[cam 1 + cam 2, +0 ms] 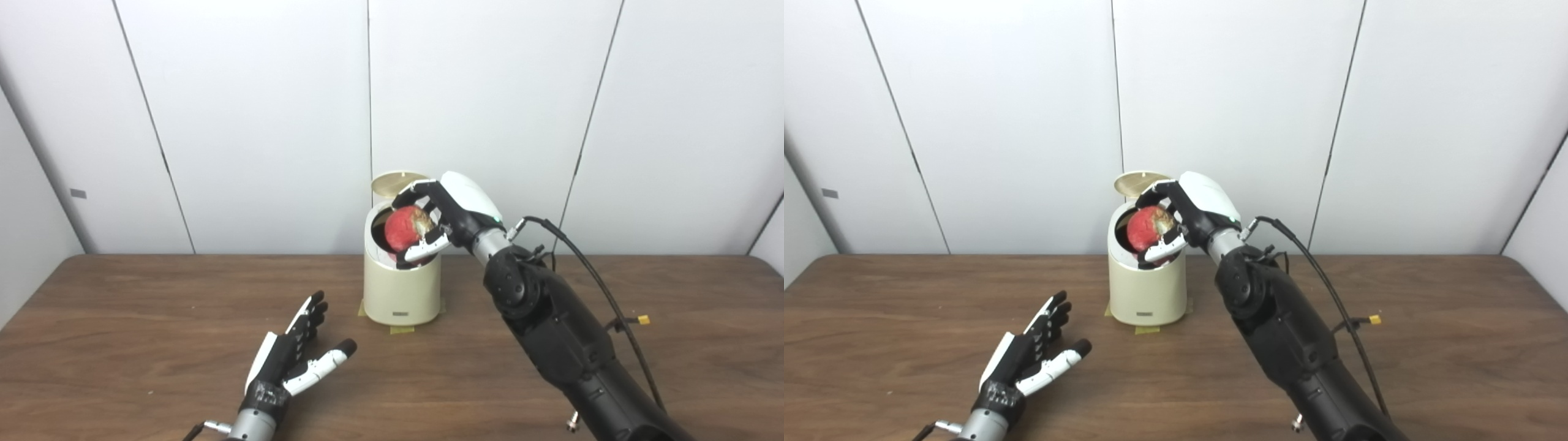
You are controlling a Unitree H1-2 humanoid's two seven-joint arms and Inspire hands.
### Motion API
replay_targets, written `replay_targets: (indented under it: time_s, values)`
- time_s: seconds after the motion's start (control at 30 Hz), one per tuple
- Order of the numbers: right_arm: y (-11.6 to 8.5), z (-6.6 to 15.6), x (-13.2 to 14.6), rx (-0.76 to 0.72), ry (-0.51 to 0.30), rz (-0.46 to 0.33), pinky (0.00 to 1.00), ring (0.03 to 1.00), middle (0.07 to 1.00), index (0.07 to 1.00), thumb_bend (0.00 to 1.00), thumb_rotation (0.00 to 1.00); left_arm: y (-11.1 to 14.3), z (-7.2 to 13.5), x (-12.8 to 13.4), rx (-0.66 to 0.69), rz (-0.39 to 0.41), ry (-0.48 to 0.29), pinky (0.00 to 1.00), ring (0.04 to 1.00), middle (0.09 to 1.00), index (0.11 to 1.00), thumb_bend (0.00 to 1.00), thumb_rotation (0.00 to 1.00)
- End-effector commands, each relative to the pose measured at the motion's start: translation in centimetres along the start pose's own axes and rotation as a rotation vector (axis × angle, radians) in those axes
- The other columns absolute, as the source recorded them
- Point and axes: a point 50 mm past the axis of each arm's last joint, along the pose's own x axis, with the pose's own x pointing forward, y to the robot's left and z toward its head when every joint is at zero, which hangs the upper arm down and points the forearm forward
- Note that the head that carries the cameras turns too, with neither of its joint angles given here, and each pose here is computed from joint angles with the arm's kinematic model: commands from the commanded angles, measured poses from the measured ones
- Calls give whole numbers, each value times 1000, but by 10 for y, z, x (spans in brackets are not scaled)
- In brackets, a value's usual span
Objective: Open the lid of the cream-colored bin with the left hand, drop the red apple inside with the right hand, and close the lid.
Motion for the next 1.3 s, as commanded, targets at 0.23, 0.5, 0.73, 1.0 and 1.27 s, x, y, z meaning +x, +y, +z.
replay_targets:
  time_s: [0.23, 0.5, 0.73, 1.0, 1.27]
  values:
    - [-16, 8, 4, -25, -40, -27, 546, 726, 801, 714, 923, 170, 2, 19, 13, -9, -5, -94, 999, 977, 971, 1000, 816, 434]
    - [-18, 6, 3, -21, -46, -44, 531, 704, 788, 710, 926, 170, 2, 19, 14, -4, -10, -99, 984, 974, 973, 1000, 805, 440]
    - [-27, 12, -8, 56, -84, -84, 501, 665, 783, 712, 875, 148, 2, 18, 14, 4, -9, -100, 997, 975, 970, 1000, 816, 447]
    - [-52, 14, -45, 242, -164, -273, 425, 573, 711, 665, 845, 94, 4, 18, 15, 1, -7, -96, 1000, 976, 966, 1000, 807, 442]
    - [-69, -12, -109, 479, -196, -389, 411, 535, 693, 689, 817, 136, 5, 17, 16, -14, -10, -96, 1000, 980, 972, 1000, 799, 432]
